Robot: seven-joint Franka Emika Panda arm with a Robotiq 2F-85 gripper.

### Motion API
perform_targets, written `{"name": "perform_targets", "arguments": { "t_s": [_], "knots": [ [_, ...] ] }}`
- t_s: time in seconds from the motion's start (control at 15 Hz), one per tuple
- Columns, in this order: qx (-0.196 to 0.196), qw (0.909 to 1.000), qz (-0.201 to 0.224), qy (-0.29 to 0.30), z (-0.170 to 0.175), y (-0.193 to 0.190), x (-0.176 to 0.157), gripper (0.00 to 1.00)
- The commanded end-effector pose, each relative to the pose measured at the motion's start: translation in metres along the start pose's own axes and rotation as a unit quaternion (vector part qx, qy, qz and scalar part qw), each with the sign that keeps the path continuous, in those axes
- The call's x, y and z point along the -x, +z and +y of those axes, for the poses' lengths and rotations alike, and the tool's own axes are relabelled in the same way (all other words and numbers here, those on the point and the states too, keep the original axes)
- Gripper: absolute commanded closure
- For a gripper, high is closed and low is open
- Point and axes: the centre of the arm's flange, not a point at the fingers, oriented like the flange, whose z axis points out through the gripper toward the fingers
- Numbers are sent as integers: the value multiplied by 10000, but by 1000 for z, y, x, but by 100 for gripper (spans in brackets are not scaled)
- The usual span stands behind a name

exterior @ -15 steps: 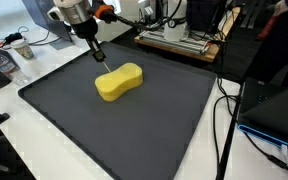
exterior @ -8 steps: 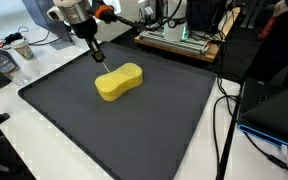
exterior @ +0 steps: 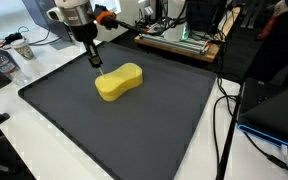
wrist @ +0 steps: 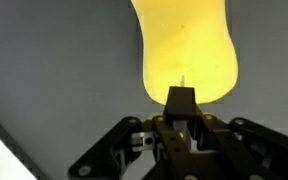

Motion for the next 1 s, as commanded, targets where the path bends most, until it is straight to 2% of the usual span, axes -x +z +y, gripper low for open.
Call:
{"name": "perform_targets", "arguments": {
  "t_s": [0.0,0.33,0.93],
  "knots": [
    [267,9991,294,171,-1,15,15,96],
    [541,9978,357,163,-10,32,23,96],
    [792,9967,49,-156,-39,77,21,96]
  ]
}}
